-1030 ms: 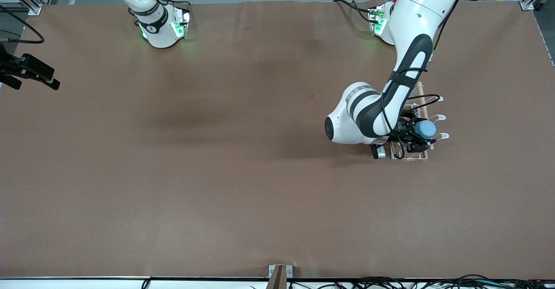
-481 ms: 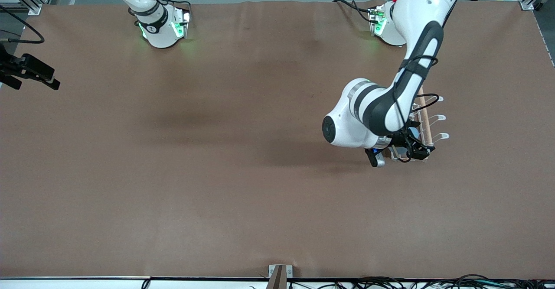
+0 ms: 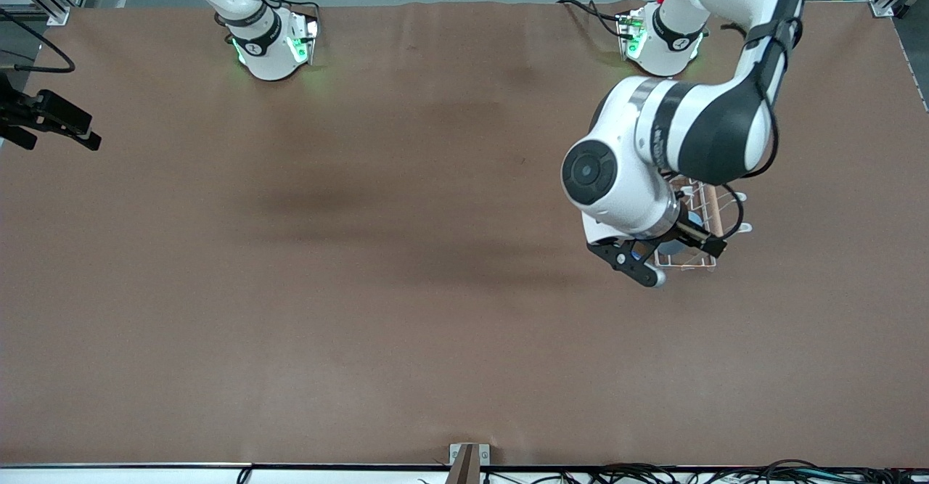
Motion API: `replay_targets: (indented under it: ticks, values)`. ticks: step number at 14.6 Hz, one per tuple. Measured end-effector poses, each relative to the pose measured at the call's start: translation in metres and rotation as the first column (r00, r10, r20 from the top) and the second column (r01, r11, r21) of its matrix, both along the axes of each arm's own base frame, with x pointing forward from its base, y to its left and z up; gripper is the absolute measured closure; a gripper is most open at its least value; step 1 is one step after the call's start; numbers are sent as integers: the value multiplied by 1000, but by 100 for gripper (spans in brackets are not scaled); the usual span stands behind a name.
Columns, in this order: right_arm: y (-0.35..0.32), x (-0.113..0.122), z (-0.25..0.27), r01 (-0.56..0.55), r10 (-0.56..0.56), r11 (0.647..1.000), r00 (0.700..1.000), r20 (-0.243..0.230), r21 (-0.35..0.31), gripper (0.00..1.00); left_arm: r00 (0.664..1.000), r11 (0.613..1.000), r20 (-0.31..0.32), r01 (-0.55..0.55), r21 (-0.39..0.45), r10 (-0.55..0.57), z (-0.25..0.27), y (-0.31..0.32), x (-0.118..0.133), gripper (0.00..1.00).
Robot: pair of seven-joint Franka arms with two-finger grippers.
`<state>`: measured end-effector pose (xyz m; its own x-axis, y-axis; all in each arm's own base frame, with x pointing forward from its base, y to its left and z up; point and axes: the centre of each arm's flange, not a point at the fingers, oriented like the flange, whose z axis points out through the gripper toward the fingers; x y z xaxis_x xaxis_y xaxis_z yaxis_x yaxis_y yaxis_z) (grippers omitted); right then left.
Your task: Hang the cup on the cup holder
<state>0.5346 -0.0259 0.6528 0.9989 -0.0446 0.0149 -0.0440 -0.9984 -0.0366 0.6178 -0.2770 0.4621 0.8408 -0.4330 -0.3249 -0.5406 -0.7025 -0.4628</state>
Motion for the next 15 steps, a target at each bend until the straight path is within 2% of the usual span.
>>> replay_targets:
  ticks: [2,3,6,8,11,12,15]
  values:
    - [0,0,0,0,0,1000,1000,0,0,0,986,980,84,-131,-149,144,31,11,3,0]
    - [0,0,0,0,0,1000,1000,0,0,0,974,960,98,-179,-214,203,48,25,5,0]
    - [0,0,0,0,0,1000,1000,-1,0,0,940,894,102,-272,-357,327,101,72,4,0]
    - [0,0,0,0,0,1000,1000,-1,0,0,902,811,65,-350,-468,427,131,100,-1,0]
    - [0,0,0,0,0,1000,1000,-2,0,0,844,716,37,-430,-550,535,161,163,-1,0]
    - [0,0,0,0,0,1000,1000,-2,0,0,835,704,36,-438,-559,549,167,176,-3,0]
    - [0,0,0,0,0,1000,1000,-2,0,0,825,704,41,-453,-547,564,176,191,-22,0]
